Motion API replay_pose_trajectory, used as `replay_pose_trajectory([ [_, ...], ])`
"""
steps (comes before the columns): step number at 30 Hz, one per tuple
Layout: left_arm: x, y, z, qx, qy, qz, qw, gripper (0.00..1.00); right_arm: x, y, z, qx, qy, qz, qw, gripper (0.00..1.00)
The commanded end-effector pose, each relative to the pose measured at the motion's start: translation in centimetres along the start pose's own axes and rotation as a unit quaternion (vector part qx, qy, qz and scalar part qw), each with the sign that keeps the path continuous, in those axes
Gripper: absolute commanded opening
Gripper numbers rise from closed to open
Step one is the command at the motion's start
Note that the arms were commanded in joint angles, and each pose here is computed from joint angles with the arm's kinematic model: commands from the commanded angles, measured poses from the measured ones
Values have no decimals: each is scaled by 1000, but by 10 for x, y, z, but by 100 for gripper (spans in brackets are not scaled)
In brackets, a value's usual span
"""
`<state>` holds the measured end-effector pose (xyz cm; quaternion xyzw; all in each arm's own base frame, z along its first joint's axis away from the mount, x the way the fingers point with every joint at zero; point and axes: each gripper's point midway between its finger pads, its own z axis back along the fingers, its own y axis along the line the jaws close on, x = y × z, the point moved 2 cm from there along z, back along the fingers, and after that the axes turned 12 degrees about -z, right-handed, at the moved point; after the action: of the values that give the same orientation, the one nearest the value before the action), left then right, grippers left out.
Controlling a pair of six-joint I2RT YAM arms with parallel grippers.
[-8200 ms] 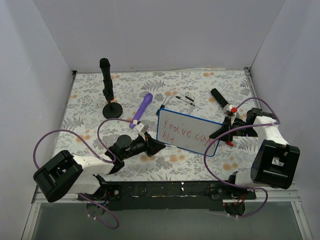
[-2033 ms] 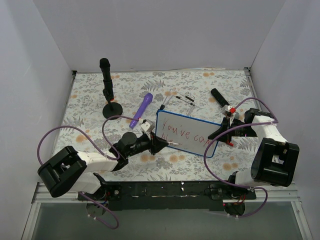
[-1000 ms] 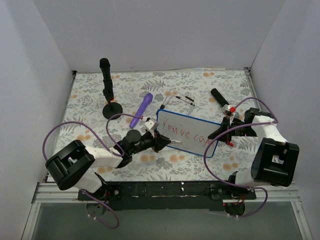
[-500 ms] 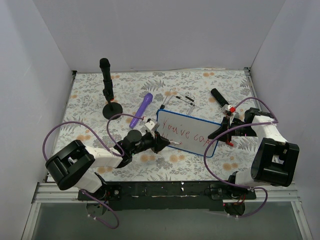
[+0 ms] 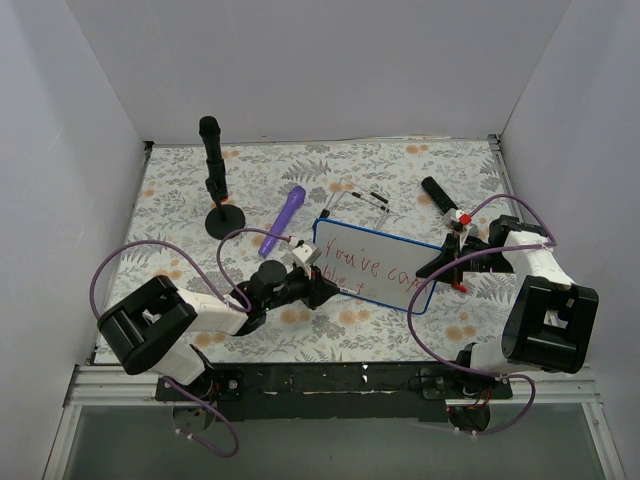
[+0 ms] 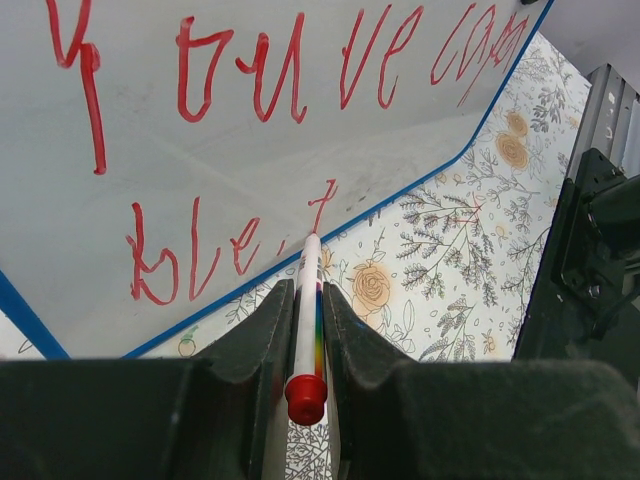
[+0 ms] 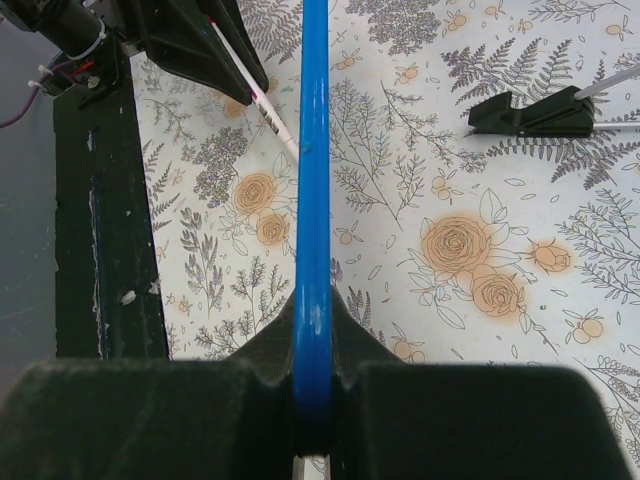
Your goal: Write a sentence on the whiteboard
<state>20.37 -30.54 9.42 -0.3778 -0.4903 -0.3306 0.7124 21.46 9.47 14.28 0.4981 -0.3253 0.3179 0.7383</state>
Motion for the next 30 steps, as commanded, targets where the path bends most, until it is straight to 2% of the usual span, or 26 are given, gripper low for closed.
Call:
replay_pose_trajectory([
  [1, 9, 4, -5, 8, -8, -9, 1000, 0, -7, 1, 2, -11, 26, 12, 1000, 1],
  [17, 45, -10, -12, -28, -54, -7, 998, 0, -7, 2, 2, -11, 26, 12, 1000, 1],
  [23, 60, -33, 15, -76, -82, -12, 994, 0, -7, 1, 2, -12, 26, 15, 999, 1],
  [30, 54, -34, 39, -65, -74, -13, 995, 0, -6, 2, 2, -12, 25, 18, 999, 1],
])
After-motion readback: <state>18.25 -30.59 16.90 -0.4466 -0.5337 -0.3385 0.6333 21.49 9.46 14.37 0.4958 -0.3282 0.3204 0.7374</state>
